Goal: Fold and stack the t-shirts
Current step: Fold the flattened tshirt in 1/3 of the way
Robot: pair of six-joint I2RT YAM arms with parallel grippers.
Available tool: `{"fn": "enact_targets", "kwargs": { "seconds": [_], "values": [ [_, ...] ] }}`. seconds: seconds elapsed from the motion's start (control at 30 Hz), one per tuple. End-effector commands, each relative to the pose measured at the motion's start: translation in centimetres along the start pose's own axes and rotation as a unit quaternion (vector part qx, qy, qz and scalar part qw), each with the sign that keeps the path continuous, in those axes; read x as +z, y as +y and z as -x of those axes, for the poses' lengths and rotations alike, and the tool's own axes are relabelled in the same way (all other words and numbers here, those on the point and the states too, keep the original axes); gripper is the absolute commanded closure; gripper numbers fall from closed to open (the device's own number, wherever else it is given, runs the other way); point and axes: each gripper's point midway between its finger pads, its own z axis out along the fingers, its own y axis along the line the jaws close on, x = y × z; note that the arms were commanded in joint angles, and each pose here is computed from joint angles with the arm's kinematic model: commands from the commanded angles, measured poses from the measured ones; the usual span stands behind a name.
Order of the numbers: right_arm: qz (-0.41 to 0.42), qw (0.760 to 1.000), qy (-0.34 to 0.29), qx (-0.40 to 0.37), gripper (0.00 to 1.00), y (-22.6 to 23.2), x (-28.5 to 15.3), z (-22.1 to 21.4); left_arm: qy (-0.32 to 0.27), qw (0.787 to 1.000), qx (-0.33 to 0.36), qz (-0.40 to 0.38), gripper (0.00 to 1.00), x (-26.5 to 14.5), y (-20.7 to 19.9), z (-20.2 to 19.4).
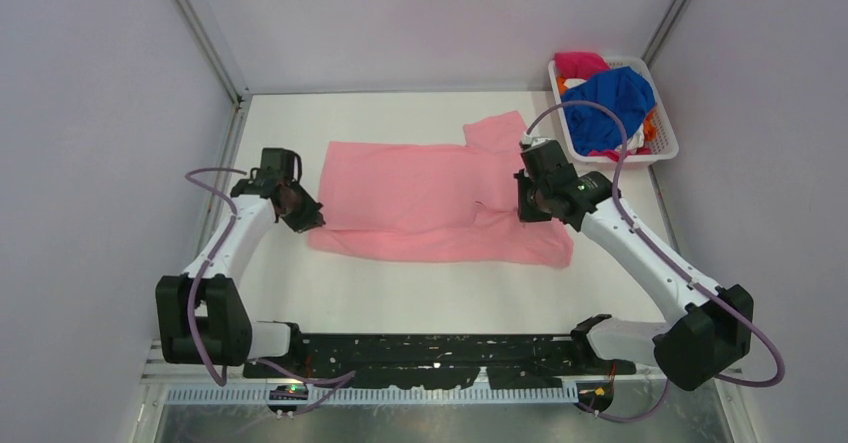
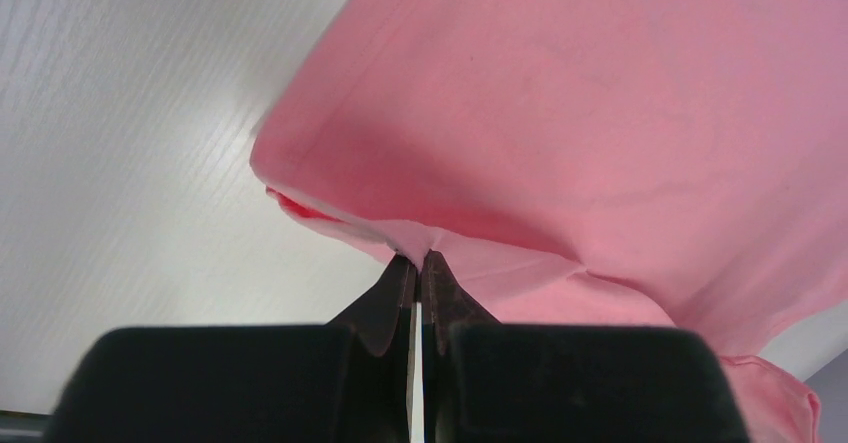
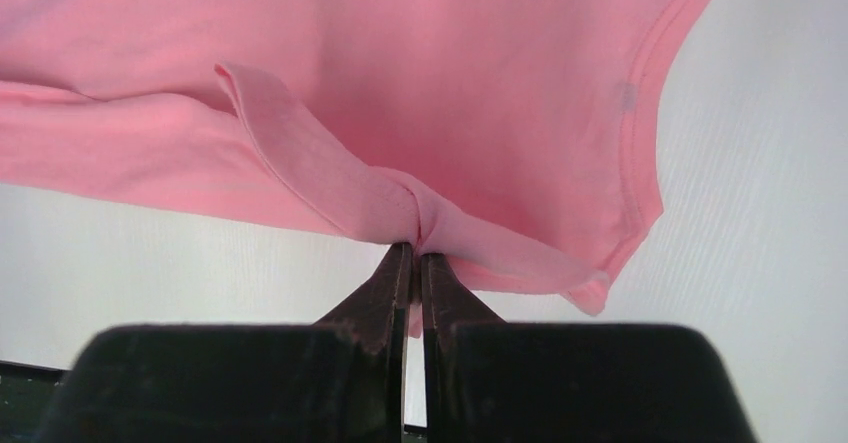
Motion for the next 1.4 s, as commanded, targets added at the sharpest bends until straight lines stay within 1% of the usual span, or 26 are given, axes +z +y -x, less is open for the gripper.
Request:
{"fn": "enact_targets", "kwargs": {
  "seconds": [0.0, 0.1, 0.17, 0.37, 0.53, 0.7, 0.77, 0.8, 0.83, 0.87, 0.9, 0.93, 0.97, 1.0, 1.03, 1.07, 1.1, 1.13, 1.17, 1.2, 1.27, 1.3, 1.33, 1.37],
  "values": [
    [0.008, 0.999, -0.041, -0.026, 0.95, 0.4, 0.7, 3.8, -0.024, 1.0, 0.001, -0.005, 1.0, 0.0, -1.4, 2.4],
    [-0.004, 0.999, -0.044, -0.028, 0.95, -0.1, 1.9, 5.1, -0.032, 0.999, -0.004, -0.011, 1.0, 0.9, -2.1, 3.2],
    [-0.013, 0.999, -0.043, -0.023, 0.95, -0.6, 2.9, 5.9, -0.051, 0.999, -0.012, 0.0, 1.0, 1.8, -1.9, 4.0],
    [-0.048, 0.998, -0.033, 0.006, 0.95, -3.3, 5.9, 7.5, -0.058, 0.998, -0.018, 0.003, 1.0, 3.8, -2.8, 5.5],
    [-0.051, 0.998, -0.014, 0.018, 0.95, -4.6, 8.2, 7.6, -0.056, 0.998, -0.02, 0.006, 1.0, 5.0, -3.5, 6.3],
    [-0.055, 0.998, 0.007, 0.028, 0.94, -5.2, 10.9, 7.8, -0.074, 0.996, -0.037, 0.022, 1.0, 5.4, -3.2, 7.1],
    [-0.056, 0.998, 0.013, 0.034, 0.94, -5.5, 11.6, 8.0, -0.091, 0.995, -0.04, 0.014, 1.0, 5.4, -3.0, 7.3],
    [-0.056, 0.998, 0.01, 0.036, 0.93, -5.6, 11.8, 8.4, -0.101, 0.994, -0.041, 0.008, 1.0, 5.3, -3.2, 7.6],
    [-0.055, 0.998, 0.014, 0.037, 0.86, -5.6, 12.2, 8.3, -0.102, 0.994, -0.037, 0.007, 0.99, 5.2, -3.4, 7.8],
    [-0.055, 0.998, 0.012, 0.039, 0.84, -5.6, 12.4, 8.6, -0.097, 0.995, -0.035, 0.011, 0.96, 5.3, -3.4, 7.8],
    [-0.058, 0.997, 0.013, 0.041, 0.78, -5.7, 12.8, 8.7, -0.09, 0.995, -0.03, 0.014, 0.91, 5.4, -3.5, 7.7],
    [-0.06, 0.997, 0.01, 0.044, 0.74, -5.8, 12.9, 9.0, -0.084, 0.996, -0.027, 0.018, 0.82, 5.6, -3.5, 7.7],
    [-0.064, 0.997, 0.009, 0.046, 0.64, -5.9, 13.2, 9.2, -0.079, 0.996, -0.025, 0.023, 0.73, 5.9, -3.5, 7.7],
    [-0.077, 0.996, 0.01, 0.05, 0.59, -6.3, 13.4, 9.3, -0.074, 0.997, -0.023, 0.027, 0.63, 5.9, -3.5, 7.7],
    [-0.083, 0.995, 0.004, 0.057, 0.52, -6.5, 13.3, 9.7, -0.071, 0.997, -0.021, 0.029, 0.49, 5.9, -3.6, 7.8],
    [-0.103, 0.993, 0.002, 0.06, 0.48, -7.2, 13.2, 9.9, -0.071, 0.997, -0.019, 0.027, 0.36, 5.7, -3.9, 8.0],
    [-0.114, 0.991, -0.005, 0.068, 0.36, -7.5, 13.0, 10.4, -0.074, 0.997, -0.018, 0.025, 0.21, 5.3, -4.1, 8.2],
    [-0.134, 0.988, -0.012, 0.071, 0.3, -8.2, 12.4, 10.7, -0.081, 0.996, -0.017, 0.021, 0.05, 4.7, -4.3, 8.5],
    [-0.143, 0.987, -0.018, 0.075, 0.26, -8.5, 12.1, 11.0, -0.087, 0.996, -0.015, 0.016, 0.01, 4.0, -4.5, 8.8],
    [-0.153, 0.985, -0.03, 0.077, 0.13, -8.9, 11.3, 11.5, -0.094, 0.995, -0.012, 0.009, 0.01, 3.2, -4.9, 9.1],
    [-0.152, 0.984, -0.049, 0.079, 0.02, -8.9, 10.1, 12.0, -0.099, 0.995, -0.003, -0.013, 0.0, 1.9, -5.6, 9.1],
    [-0.153, 0.984, -0.048, 0.076, 0.03, -9.0, 9.9, 11.6, -0.098, 0.995, 0.003, -0.026, 0.0, 1.3, -6.0, 8.9],
    [-0.147, 0.984, -0.062, 0.077, 0.04, -8.9, 9.0, 12.0, -0.095, 0.995, 0.011, -0.039, 0.0, 0.9, -6.4, 8.6],
    [-0.144, 0.985, -0.058, 0.074, 0.04, -8.9, 8.9, 11.4, -0.091, 0.994, 0.021, -0.052, 0.0, 0.5, -6.8, 8.0]
  ]
}}
